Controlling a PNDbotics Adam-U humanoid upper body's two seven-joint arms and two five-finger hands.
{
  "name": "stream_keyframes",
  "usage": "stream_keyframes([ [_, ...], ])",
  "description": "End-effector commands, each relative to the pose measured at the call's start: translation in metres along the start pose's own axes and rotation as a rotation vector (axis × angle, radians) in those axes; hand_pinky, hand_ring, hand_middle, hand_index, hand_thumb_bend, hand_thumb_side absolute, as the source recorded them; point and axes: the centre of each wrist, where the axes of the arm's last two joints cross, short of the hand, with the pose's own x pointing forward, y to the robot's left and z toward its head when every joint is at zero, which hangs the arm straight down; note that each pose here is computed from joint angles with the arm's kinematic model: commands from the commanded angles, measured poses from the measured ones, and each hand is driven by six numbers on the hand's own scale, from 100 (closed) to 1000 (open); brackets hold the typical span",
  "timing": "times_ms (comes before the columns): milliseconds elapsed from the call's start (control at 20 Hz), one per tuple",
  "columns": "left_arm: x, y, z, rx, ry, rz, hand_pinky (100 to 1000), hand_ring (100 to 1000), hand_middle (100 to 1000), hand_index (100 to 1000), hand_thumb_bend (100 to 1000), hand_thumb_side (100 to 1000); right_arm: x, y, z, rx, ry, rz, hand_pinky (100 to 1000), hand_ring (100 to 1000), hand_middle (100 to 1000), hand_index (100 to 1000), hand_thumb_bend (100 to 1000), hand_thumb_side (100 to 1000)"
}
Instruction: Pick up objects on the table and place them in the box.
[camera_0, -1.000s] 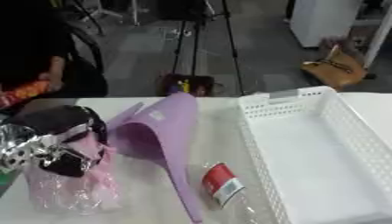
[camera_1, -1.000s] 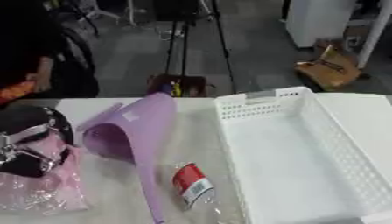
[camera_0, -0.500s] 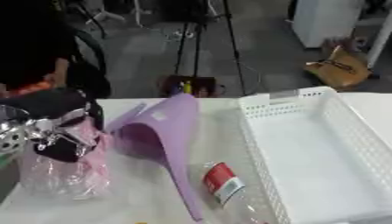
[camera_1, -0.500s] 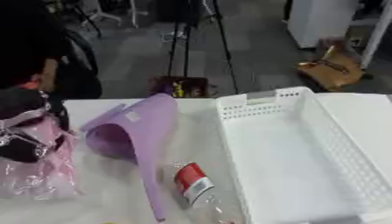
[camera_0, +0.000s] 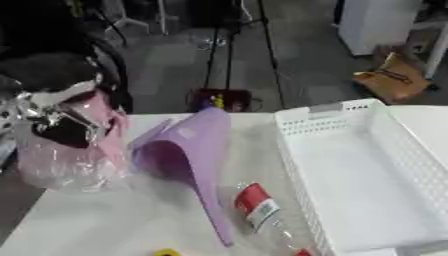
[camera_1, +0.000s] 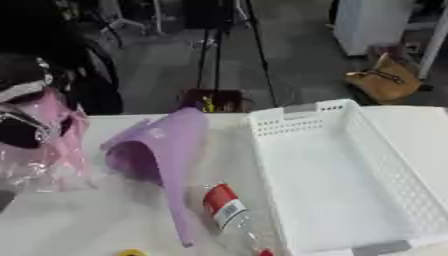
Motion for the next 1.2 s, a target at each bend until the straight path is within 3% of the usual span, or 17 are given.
stream_keyframes([
  [50,0.008,0.02,0.005,-0.015,0.005,0.031,339,476,635,662,157,100,0.006,0.004,-0.014,-0.051,-0.095,-0.065,656,565,531,533,100,549],
  [700,0.082,0.076,0.002,0.202,-0.265,0.105,331,426,620,663,100,100,0.006,0.004,-0.013,-0.033,-0.085,-0.053,659,565,530,532,100,545],
  [1200,0.13,0.108,-0.022,0.25,-0.4,0.154,323,384,603,665,100,100,0.007,0.005,-0.01,-0.024,-0.073,-0.065,658,565,530,531,100,546],
])
